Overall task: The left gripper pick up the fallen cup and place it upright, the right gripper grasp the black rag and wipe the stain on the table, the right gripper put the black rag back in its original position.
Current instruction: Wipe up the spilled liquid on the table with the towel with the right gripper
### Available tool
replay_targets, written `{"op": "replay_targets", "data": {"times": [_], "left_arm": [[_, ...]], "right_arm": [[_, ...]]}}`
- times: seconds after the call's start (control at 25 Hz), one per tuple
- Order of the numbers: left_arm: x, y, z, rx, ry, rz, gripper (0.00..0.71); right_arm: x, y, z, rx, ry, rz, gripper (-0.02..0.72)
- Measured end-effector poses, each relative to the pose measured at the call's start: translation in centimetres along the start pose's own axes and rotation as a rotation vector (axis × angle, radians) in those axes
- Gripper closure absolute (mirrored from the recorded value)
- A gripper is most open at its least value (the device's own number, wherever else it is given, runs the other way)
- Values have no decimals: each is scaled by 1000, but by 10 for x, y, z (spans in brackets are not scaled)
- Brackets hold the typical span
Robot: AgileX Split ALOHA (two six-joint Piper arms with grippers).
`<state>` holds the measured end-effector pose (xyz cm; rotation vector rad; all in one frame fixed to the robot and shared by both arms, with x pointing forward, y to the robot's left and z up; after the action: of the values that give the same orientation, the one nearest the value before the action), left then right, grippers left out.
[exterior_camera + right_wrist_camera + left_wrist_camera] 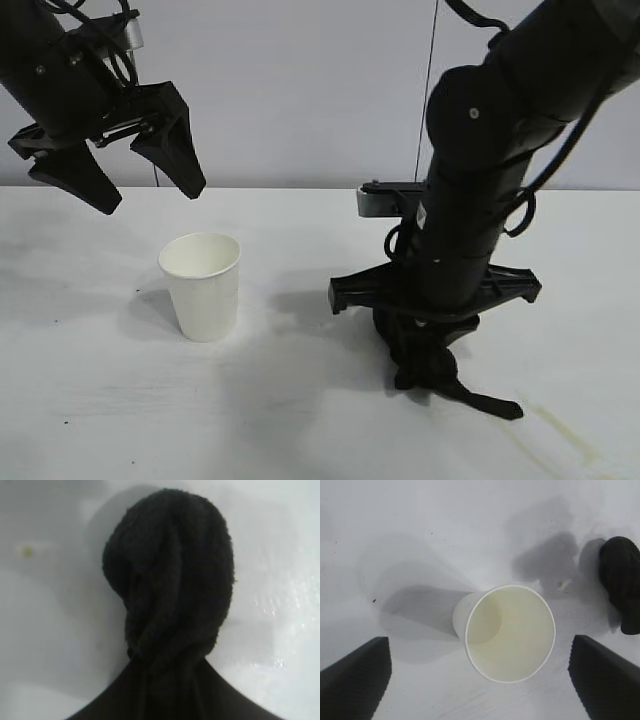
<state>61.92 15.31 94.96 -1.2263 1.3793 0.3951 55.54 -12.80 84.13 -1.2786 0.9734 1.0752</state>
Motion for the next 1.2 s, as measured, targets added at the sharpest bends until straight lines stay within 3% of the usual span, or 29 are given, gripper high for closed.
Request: {"op": "replay_targets", "data": {"times": [0.16, 0.56, 0.88, 1.2], "left_arm": [[0, 0, 0, 0, 2, 4, 16], [0, 1, 0, 1, 3, 6, 16], [0, 1, 0, 1, 3, 6, 16], [0, 1, 0, 1, 2, 5, 16]], "right_arm": [[-8, 23, -17, 44, -2, -5, 608], [-26, 84, -87, 158, 71, 16, 608], [-39, 116, -102, 173, 75, 10, 608], [-48, 121, -96, 163, 59, -1, 608]]}}
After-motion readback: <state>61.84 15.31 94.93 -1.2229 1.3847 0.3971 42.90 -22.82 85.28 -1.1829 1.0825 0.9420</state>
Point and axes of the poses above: a point on each arm's last joint axis where the gripper is mounted, x pointing out along that axis toward the gripper, z along the wrist's bending axis when the last joint is at zero, y = z × x, the point moved 5 cm from there along x, pointing out along that axis toward the gripper, and after that the axes turned 9 degrees about x, right-handed, at the moved point
